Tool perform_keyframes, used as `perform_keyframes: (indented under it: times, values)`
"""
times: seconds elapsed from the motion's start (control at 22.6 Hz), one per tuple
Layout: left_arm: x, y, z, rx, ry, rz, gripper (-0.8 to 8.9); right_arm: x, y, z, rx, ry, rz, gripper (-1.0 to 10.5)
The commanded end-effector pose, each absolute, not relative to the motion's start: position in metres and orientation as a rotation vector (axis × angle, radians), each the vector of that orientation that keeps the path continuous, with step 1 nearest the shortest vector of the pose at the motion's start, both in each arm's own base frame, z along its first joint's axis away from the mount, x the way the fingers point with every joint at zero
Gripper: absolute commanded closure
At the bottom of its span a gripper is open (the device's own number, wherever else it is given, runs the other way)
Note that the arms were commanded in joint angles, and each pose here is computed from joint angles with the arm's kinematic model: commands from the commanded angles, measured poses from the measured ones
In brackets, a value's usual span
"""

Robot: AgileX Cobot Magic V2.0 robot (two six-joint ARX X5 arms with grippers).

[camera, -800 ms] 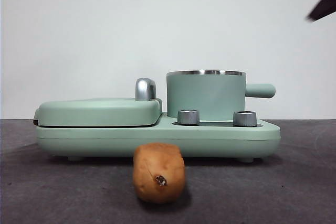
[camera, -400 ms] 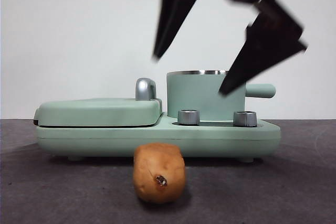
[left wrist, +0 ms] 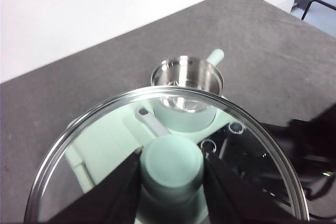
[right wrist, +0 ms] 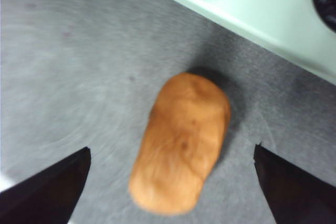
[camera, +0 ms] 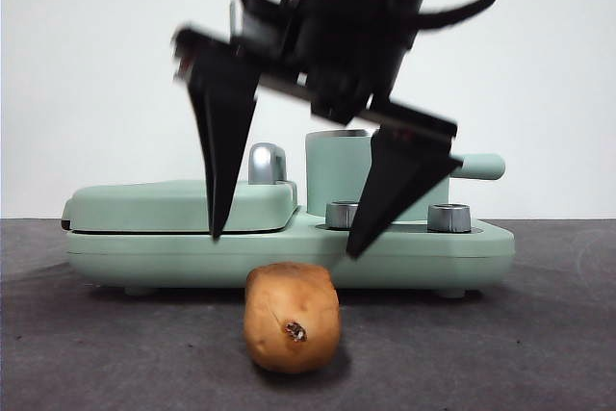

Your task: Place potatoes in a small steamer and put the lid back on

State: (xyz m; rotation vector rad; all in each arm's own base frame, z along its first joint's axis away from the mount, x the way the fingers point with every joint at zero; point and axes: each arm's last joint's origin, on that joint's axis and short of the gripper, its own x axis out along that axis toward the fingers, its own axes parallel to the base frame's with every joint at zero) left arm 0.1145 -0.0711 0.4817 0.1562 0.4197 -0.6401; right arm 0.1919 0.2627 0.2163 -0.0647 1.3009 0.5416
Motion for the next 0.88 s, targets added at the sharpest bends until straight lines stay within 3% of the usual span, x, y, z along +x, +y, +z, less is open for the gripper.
perform_keyframes:
  times: [0.04, 0.13, 0.31, 0.53, 0.66, 0.88]
  values:
    - [0.108, -0.068, 0.490, 0.146, 0.380, -0.643, 7.00, 0.195, 0.272, 0.202, -0.074, 1.343, 0.508, 4.5]
    - [0.107, -0.067, 0.490, 0.151, 0.390, -0.643, 7.01, 0.196, 0.275, 0.193, -0.084, 1.366, 0.501, 4.5]
    - [0.109, -0.068, 0.489, 0.151, 0.392, -0.643, 7.00, 0.198, 0.277, 0.188, -0.079, 1.379, 0.519, 6.0]
    - [0.110, -0.069, 0.488, 0.152, 0.400, -0.643, 7.01, 0.198, 0.277, 0.188, -0.069, 1.395, 0.533, 6.4]
    - [0.110, -0.069, 0.488, 0.152, 0.404, -0.643, 7.00, 0.198, 0.277, 0.188, -0.068, 1.398, 0.537, 7.2]
    - [0.110, -0.069, 0.488, 0.150, 0.405, -0.642, 7.00, 0.201, 0.276, 0.198, -0.055, 1.393, 0.534, 7.3]
